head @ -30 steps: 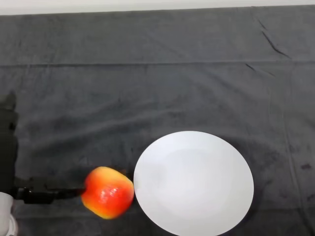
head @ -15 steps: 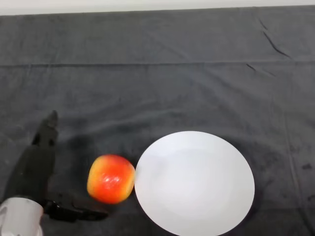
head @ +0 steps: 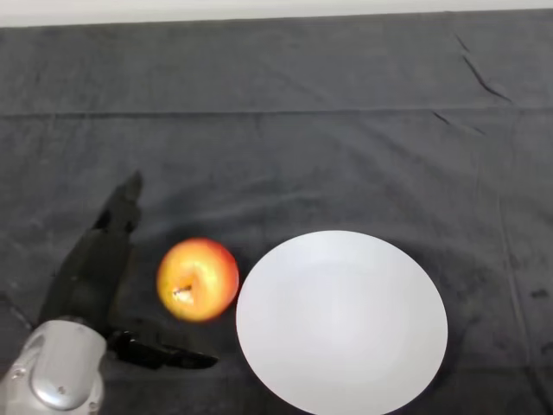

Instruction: Move the apple to the plate

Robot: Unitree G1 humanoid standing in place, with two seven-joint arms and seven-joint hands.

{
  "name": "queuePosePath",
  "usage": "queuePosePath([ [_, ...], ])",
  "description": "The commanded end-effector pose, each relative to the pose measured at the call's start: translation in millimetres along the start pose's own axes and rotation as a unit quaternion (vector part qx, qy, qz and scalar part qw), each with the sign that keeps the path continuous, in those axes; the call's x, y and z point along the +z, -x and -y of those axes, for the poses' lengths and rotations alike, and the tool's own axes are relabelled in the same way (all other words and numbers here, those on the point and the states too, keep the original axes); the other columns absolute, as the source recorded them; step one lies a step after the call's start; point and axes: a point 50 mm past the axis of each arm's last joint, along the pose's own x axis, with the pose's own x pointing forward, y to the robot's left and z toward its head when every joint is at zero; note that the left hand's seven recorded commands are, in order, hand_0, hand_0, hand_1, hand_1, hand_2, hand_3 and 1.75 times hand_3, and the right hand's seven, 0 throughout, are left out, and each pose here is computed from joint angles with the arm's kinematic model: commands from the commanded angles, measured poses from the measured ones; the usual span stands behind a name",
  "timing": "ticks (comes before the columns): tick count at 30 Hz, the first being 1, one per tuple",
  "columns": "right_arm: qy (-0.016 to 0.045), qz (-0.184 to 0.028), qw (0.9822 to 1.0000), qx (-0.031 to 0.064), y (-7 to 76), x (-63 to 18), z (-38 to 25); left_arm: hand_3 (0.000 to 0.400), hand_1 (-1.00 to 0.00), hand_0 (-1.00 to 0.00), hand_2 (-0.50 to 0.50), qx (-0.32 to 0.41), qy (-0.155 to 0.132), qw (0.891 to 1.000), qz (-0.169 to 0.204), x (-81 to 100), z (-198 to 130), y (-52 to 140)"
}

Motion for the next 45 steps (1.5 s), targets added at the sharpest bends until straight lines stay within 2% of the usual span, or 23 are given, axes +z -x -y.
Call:
queuePosePath([
  [1, -0.0087, 0.016, 0.9998, 0.0035, 1.6, 7.2, -0.1, 0.0, 0.0, 0.0, 0.0, 0.0, -0.01, 1.0, 0.008, 1.0, -0.2, -7.9],
  [21, -0.0071, 0.016, 0.9998, 0.0033, 1.7, 6.9, 0.0, 0.005, 0.0, -0.01, -0.01, 0.048, 0.008, 0.999, 0.021, -11.3, -3.4, -29.2],
  [22, -0.0071, 0.016, 0.9998, 0.0033, 1.7, 6.9, 0.0, 0.257, -0.03, -0.64, -0.31, 0.052, 0.009, 0.998, 0.021, -11.6, -3.0, -29.6],
  [23, -0.007, 0.016, 0.9998, 0.0033, 1.7, 6.9, 0.0, 0.4, -0.18, -1.0, -0.41, 0.055, 0.01, 0.998, 0.022, -11.9, -2.8, -30.0],
  [24, -0.0069, 0.016, 0.9998, 0.0033, 1.7, 6.9, 0.0, 0.4, -0.39, -1.0, -0.3, 0.058, 0.011, 0.998, 0.023, -12.2, -2.8, -30.3],
  [25, -0.0068, 0.016, 0.9998, 0.0033, 1.7, 6.9, 0.0, 0.4, -0.84, -1.0, -0.08, 0.06, 0.011, 0.998, 0.023, -12.6, -2.9, -30.5],
  [26, -0.0068, 0.016, 0.9998, 0.0032, 1.7, 6.9, 0.0, 0.4, -0.97, -1.0, -0.01, 0.063, 0.012, 0.998, 0.024, -12.8, -2.9, -30.6],
  [27, -0.0067, 0.016, 0.9998, 0.0032, 1.7, 6.9, 0.0, 0.4, -1.0, -1.0, 0.0, 0.065, 0.013, 0.997, 0.025, -12.9, -2.8, -30.6],
  [39, -0.0062, 0.016, 0.9998, 0.0031, 1.7, 6.8, 0.0, 0.4, -1.0, -1.0, 0.0, 0.082, 0.016, 0.996, 0.032, -10.7, -3.6, -31.3],
  [45, -0.0062, 0.016, 0.9998, 0.003, 1.7, 6.8, 0.0, 0.4, -1.0, -1.0, 0.0, 0.091, 0.017, 0.995, 0.041, 0.2, -11.8, -29.4],
])
